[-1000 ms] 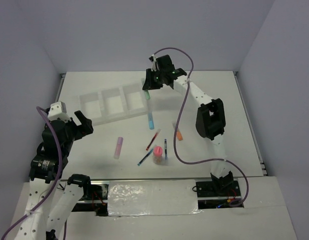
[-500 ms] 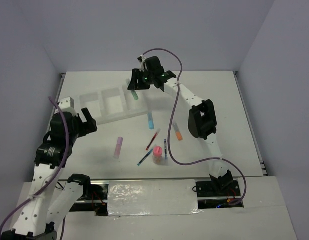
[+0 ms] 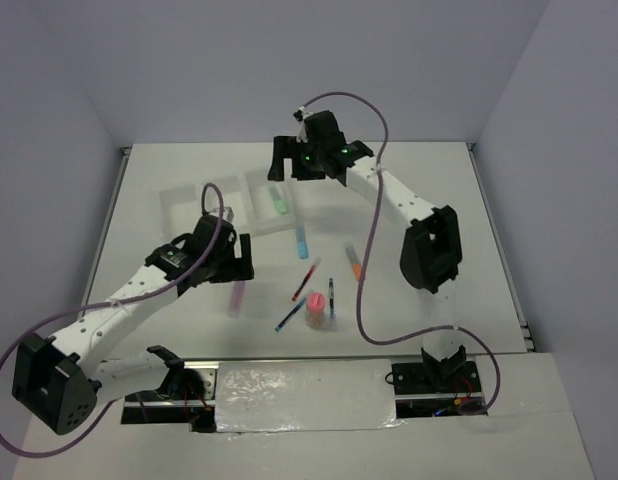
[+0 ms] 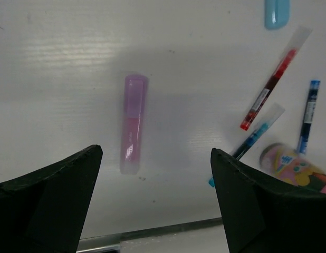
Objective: Sort the stationery into containers
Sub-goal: Pick up the pen from the center of the board.
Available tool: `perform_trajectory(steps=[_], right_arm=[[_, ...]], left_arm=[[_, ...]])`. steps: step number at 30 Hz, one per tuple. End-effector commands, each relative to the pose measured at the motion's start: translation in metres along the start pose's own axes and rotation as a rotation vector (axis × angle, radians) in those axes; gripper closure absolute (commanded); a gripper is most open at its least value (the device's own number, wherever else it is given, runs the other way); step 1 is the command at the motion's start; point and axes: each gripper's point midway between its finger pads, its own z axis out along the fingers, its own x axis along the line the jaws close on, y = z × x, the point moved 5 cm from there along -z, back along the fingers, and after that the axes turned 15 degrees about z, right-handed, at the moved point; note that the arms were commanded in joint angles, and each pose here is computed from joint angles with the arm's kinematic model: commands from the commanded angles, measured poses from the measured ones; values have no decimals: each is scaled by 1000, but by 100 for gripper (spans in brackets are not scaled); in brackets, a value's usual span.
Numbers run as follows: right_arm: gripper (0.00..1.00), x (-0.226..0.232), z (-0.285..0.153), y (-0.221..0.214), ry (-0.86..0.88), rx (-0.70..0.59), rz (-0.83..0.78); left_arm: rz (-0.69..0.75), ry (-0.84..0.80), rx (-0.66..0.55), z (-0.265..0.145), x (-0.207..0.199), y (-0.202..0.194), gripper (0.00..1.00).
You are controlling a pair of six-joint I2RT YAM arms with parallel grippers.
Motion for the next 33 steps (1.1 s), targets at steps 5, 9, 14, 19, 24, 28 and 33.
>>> perform_trajectory(steps=[5,9,14,19,24,28,33], right_arm=[[0,1,-129,-30,4,-105,-86],[0,-8,-165,-81,126,-105,-44],[0,-27,-202,-116,125,-127,-39],[0,-29,-231,-121,101,-154,-78],[0,-20,-258,-113,124,-225,-110],[0,-31,-240,-111,66,-183,-99],[0,-42,-214,-118,44,-113,-67]], left_arm=[[-41,84,123,58,-4,-44,5],[-19,101,184,79,-3,-60,6],[-9,160,241,98,2,-75,24],[-17,140,261,103,1,-83,86],[-24,90,160,72,-20,-43,100],[-37,-5,-94,25,-39,33,100],[4,73,-277,10,-43,124,100]])
